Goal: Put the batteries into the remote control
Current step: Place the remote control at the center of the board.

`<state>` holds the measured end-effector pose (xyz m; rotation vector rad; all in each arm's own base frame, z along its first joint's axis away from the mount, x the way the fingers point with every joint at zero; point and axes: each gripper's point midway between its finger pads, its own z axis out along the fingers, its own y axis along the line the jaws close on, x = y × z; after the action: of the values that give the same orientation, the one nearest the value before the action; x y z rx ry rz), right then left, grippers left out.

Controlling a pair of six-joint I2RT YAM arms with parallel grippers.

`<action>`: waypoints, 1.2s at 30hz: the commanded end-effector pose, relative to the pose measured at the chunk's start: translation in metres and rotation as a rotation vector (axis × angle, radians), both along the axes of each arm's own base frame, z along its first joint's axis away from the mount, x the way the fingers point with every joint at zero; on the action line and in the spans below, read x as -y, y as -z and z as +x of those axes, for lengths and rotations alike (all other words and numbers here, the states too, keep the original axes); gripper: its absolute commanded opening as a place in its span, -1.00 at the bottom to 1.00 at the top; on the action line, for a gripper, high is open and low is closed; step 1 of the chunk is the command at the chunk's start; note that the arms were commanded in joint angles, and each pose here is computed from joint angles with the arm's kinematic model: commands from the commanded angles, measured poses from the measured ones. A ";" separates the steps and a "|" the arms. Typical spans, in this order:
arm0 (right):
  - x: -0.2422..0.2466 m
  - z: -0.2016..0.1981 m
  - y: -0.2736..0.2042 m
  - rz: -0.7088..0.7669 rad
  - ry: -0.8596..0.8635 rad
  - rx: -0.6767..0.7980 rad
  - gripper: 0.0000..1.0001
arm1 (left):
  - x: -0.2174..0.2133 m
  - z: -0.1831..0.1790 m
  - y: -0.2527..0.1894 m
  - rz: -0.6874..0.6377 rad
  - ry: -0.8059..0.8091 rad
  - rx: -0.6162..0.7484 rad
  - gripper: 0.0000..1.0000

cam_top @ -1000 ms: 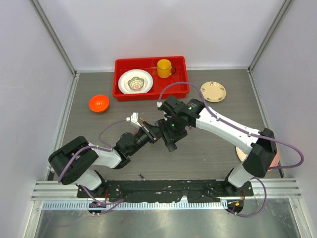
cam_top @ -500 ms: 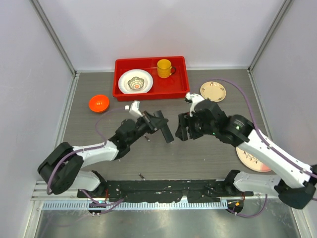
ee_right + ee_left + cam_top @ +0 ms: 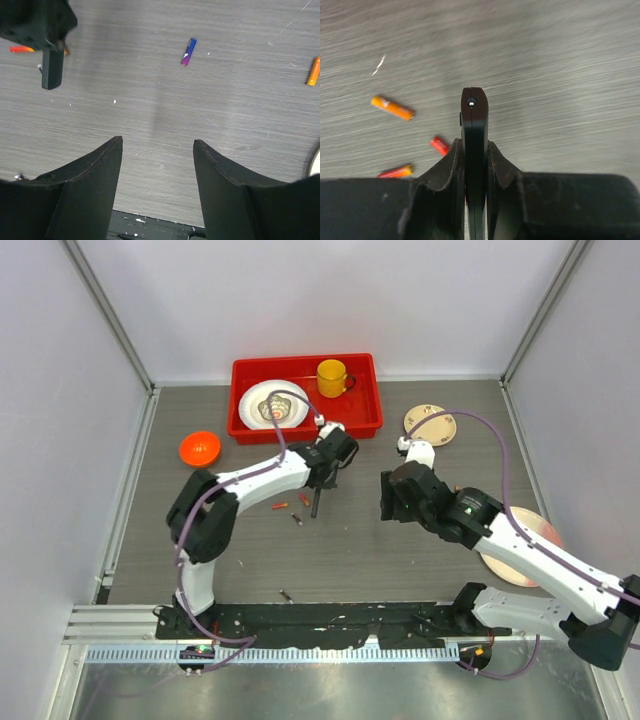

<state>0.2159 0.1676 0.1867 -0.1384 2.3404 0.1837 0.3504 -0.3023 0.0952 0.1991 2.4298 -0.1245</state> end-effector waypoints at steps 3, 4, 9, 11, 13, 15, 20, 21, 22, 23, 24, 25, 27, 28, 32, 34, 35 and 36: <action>0.018 0.001 -0.041 0.072 0.054 0.134 0.29 | -0.032 -0.005 0.022 0.472 0.055 -0.051 -1.00; 0.020 -0.002 -0.045 0.083 0.054 0.142 0.29 | -0.030 -0.005 0.026 0.492 0.063 -0.059 -1.00; 0.031 -0.011 -0.050 0.096 0.056 0.156 0.30 | -0.004 -0.008 0.046 0.512 0.099 -0.061 -1.00; 0.034 -0.013 -0.052 0.104 0.059 0.160 0.31 | 0.008 -0.012 0.058 0.507 0.120 -0.074 -1.00; 0.036 -0.015 -0.052 0.104 0.059 0.156 0.31 | 0.011 -0.015 0.068 0.521 0.130 -0.092 -0.82; 0.037 -0.018 -0.052 0.109 0.054 0.154 0.32 | 0.018 -0.019 0.072 0.511 0.144 -0.100 -0.62; 0.044 -0.021 -0.054 0.101 0.063 0.158 0.33 | 0.028 -0.028 0.072 0.468 0.160 -0.101 0.00; 0.045 -0.022 -0.054 0.099 0.065 0.161 0.34 | 0.030 -0.029 0.070 0.460 0.162 -0.093 0.08; 0.047 -0.022 -0.055 0.098 0.069 0.161 0.35 | 0.033 -0.031 0.067 0.453 0.171 -0.088 0.23; 0.048 -0.023 -0.055 0.098 0.069 0.164 0.34 | 0.036 -0.034 0.065 0.449 0.182 -0.081 0.38; 0.049 -0.024 -0.055 0.096 0.072 0.162 0.35 | 0.039 -0.035 0.057 0.438 0.186 -0.070 0.68; 0.051 -0.024 -0.057 0.101 0.077 0.167 0.35 | 0.040 -0.036 0.051 0.431 0.186 -0.062 0.80; 0.052 -0.025 -0.058 0.106 0.083 0.170 0.35 | 0.043 -0.039 0.027 0.394 0.186 -0.034 0.88; 0.052 -0.025 -0.061 0.119 0.087 0.175 0.36 | 0.042 -0.040 0.015 0.377 0.182 -0.021 0.92; 0.049 -0.023 -0.064 0.146 0.086 0.193 0.36 | 0.038 -0.055 -0.062 0.180 0.193 0.070 1.00; 0.042 -0.018 -0.065 0.179 0.080 0.218 0.36 | 0.036 -0.062 -0.126 -0.011 0.199 0.186 1.00; 0.039 -0.019 -0.069 0.205 0.061 0.236 0.36 | 0.025 -0.070 -0.118 -0.019 0.202 0.185 0.99; 0.032 -0.014 -0.077 0.251 0.053 0.275 0.36 | 0.025 -0.071 -0.136 -0.103 0.185 0.235 0.99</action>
<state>0.1886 0.1205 0.2381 -0.0339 2.1681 0.2741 0.2847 -0.3274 0.1196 0.5841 2.4041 0.0944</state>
